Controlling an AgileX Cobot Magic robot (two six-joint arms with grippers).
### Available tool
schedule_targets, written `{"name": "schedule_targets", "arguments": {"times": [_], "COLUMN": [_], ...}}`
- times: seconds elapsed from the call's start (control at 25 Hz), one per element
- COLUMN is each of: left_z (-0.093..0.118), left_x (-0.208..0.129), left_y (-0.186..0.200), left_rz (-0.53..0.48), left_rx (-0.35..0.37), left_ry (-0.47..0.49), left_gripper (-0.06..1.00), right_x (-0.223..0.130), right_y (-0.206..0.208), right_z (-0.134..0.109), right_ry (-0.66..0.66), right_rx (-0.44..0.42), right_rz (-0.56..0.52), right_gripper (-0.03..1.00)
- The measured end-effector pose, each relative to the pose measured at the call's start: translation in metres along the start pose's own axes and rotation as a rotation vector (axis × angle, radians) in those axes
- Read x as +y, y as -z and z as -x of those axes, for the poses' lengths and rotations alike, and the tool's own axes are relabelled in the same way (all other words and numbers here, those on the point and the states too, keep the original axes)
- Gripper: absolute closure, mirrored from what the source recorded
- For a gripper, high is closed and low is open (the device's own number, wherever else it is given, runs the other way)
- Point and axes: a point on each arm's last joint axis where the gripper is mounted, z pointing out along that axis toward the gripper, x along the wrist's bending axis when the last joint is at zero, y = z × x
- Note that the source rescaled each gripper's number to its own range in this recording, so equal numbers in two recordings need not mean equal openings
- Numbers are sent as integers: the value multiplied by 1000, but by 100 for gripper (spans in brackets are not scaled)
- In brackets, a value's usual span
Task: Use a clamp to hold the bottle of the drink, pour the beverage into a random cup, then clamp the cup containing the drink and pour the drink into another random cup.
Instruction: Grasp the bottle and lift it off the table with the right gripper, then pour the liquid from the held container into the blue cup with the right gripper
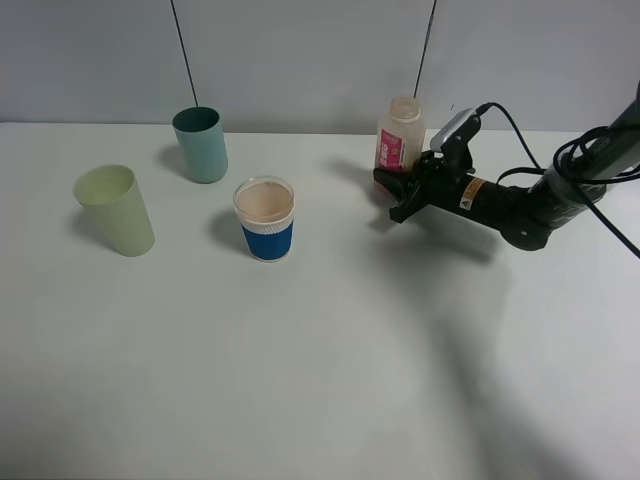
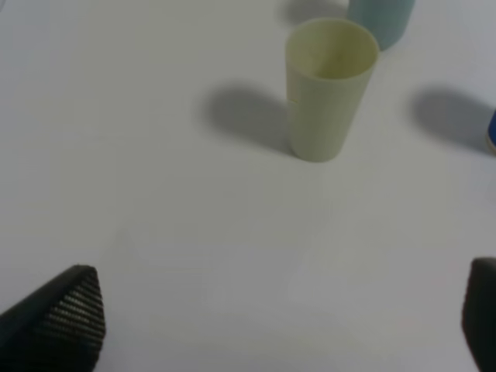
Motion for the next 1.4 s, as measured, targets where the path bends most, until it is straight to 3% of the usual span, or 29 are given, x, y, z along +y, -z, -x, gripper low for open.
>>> {"name": "schedule_targets", "arguments": {"times": [0.52,0.92,1.4], "left_z": [0,0,0], "left_x": [0,0,0], "left_y": [0,0,0], "left_rz": [0,0,0], "left_rx": [0,0,0], "left_ry": [0,0,0], "left_gripper": [17,17,17], "right_x": [56,71,110], "right_y": [-17,-36,-65], "right_z": [-10,-40,-72], "right_ry": [8,39,184], "right_rx": [51,130,233], "right_rz": [68,49,-16], "right_gripper": [95,95,95]}}
